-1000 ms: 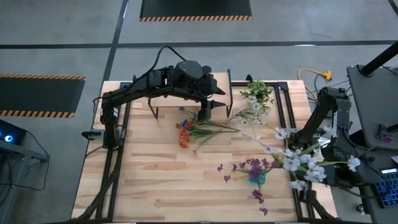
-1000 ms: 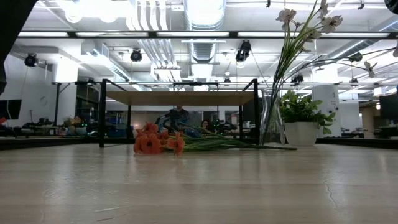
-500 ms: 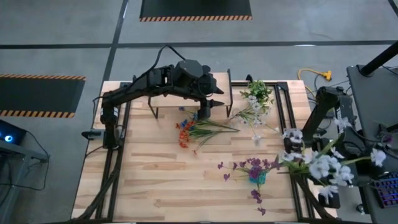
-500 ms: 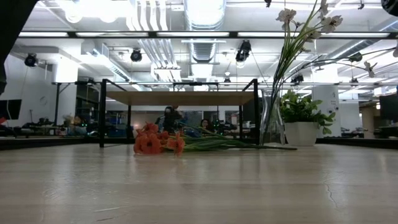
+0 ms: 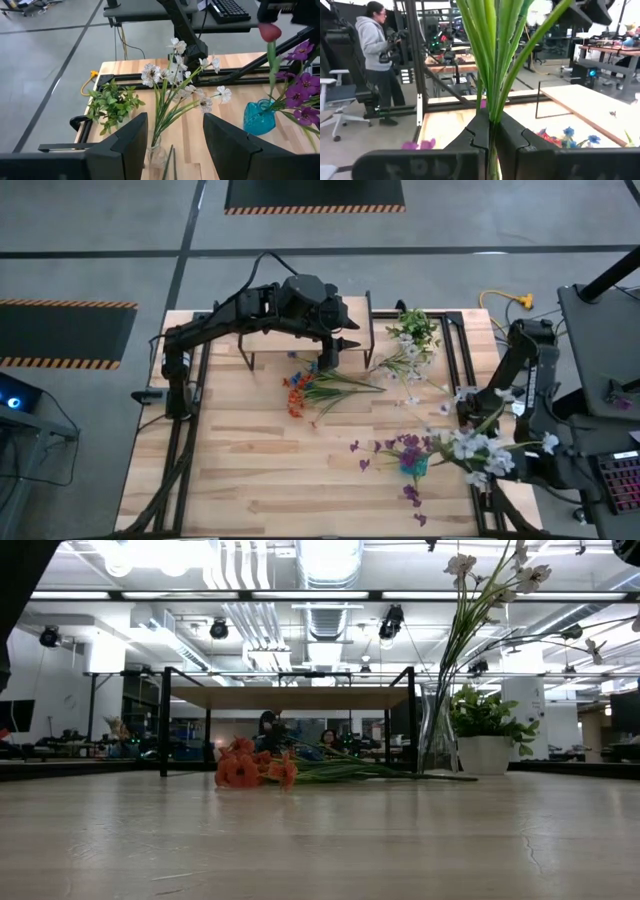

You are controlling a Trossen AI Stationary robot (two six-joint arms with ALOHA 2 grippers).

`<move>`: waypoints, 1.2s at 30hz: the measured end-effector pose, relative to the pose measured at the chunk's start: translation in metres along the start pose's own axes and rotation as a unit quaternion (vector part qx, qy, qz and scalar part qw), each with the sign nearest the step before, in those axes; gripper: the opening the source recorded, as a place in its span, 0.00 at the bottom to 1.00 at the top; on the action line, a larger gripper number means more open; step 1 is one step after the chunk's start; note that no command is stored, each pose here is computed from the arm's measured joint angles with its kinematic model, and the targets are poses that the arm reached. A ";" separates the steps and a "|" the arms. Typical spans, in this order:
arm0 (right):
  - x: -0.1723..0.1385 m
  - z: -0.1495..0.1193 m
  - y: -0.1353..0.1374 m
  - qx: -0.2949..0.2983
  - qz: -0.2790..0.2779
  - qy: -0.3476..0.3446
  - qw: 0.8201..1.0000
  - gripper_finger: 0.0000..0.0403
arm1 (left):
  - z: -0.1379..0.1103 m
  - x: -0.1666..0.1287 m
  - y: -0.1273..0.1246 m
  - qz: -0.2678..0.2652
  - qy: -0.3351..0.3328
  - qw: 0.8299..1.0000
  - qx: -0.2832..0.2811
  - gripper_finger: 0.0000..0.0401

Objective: Pick and place flowers into a vace then onto a shelf
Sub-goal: Put the white flowers into the blue flower vase

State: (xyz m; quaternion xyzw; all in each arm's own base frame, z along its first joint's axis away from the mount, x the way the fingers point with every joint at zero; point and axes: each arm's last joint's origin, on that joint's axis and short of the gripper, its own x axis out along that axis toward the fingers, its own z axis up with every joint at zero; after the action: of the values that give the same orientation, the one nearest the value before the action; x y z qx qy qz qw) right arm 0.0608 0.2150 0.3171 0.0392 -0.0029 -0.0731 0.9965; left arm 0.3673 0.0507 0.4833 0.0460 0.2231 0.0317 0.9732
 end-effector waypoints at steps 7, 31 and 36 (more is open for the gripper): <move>0.005 -0.030 -0.006 0.006 -0.011 -0.001 1.000 0.02 | 0.000 0.000 0.001 0.013 0.000 1.000 -0.004 0.44; 0.013 -0.023 0.006 0.000 -0.027 -0.002 1.000 0.02 | 0.000 0.000 0.001 0.013 0.000 1.000 -0.004 0.44; 0.008 -0.025 0.020 -0.015 -0.016 -0.001 1.000 0.02 | 0.000 0.000 0.001 0.013 0.003 1.000 -0.004 0.44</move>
State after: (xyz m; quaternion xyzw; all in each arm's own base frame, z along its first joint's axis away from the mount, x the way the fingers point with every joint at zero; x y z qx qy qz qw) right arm 0.0719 0.2350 0.2940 0.0240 -0.0021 -0.0893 0.9957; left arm 0.3674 0.0514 0.4830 0.0452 0.2250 0.0450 0.9723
